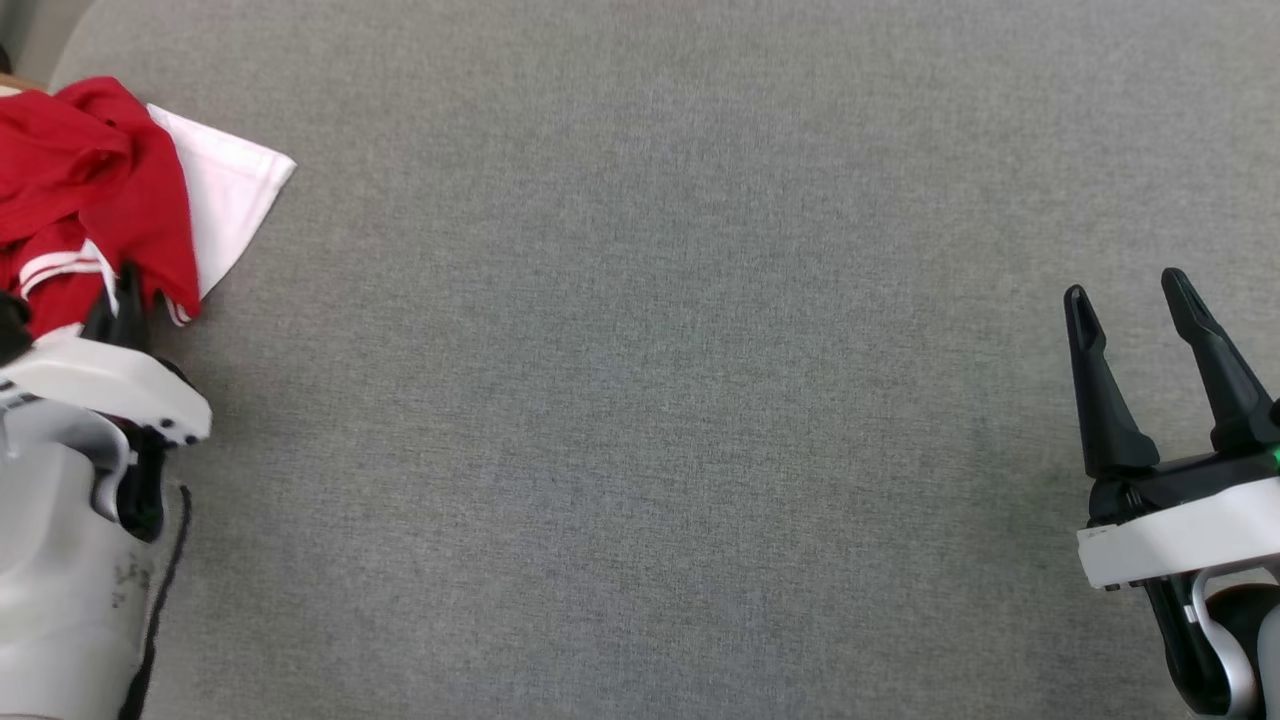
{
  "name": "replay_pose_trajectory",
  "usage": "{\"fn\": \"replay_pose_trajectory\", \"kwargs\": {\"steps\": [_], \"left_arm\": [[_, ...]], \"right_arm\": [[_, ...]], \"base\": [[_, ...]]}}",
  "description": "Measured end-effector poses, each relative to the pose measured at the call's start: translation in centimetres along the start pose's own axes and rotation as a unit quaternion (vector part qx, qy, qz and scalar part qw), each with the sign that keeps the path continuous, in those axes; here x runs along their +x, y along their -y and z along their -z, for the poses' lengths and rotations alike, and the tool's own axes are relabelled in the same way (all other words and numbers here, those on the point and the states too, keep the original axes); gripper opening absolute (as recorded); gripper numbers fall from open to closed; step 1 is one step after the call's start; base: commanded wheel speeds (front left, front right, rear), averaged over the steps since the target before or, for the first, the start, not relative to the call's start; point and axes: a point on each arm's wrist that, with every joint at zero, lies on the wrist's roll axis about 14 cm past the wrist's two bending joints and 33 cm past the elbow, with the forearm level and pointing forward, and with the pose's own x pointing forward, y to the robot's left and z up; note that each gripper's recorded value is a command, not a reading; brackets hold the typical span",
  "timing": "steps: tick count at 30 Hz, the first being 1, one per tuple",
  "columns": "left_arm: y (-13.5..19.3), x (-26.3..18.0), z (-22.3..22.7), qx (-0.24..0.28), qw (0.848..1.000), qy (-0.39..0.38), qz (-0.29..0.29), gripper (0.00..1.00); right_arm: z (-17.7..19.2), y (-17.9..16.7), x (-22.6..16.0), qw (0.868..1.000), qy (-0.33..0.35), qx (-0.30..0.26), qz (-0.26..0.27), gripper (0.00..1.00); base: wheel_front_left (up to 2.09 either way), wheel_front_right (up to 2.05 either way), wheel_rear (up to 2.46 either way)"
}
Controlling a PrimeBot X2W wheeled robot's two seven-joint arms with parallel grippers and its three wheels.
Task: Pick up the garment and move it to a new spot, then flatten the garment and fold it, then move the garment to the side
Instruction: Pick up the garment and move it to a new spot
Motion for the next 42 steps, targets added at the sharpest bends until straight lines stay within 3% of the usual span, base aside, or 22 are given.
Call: {"fn": "replay_pose_trajectory", "kwargs": {"steps": [4, 9, 24, 30, 33, 38, 42], "left_arm": [[0.5, -1.1, -5.6, 0.019, 0.995, 0.093, 0.020, 0.00], [1.3, -4.6, -8.8, 0.034, 0.984, 0.173, 0.035, 0.00], [7.2, -15.9, -10.9, 0.051, 0.950, 0.287, 0.111, 0.00], [14.3, -17.4, -10.4, 0.051, 0.937, 0.271, 0.214, 0.00], [18.5, -17.1, -10.2, 0.054, 0.924, 0.263, 0.274, 0.00], [26.4, -16.5, -10.2, 0.058, 0.888, 0.258, 0.377, 0.00], [33.4, -17.1, -9.3, 0.064, 0.846, 0.248, 0.467, 0.00]], "right_arm": [[-1.1, -0.2, -0.8, 1.000, 0.013, -0.004, 0.004, 1.00], [-2.4, -0.6, -2.2, 1.000, 0.027, -0.011, 0.007, 1.00], [-4.5, -0.9, -7.9, 0.998, 0.056, -0.006, 0.036, 1.00], [-5.3, 0.3, -9.4, 0.996, 0.071, -0.005, 0.061, 1.00], [-5.8, 1.0, -9.6, 0.994, 0.080, -0.004, 0.072, 1.00], [-5.3, 2.5, -9.9, 0.992, 0.081, 0.009, 0.096, 1.00], [-4.3, 4.1, -10.2, 0.989, 0.080, 0.023, 0.124, 1.00]], "base": [[0.00, 0.00, 0.00], [0.00, 0.00, 0.00], [0.00, 0.00, 0.00], [0.00, 0.00, 0.00], [0.00, 0.00, 0.00], [0.00, 0.00, 0.00], [0.00, 0.00, 0.00]]}}
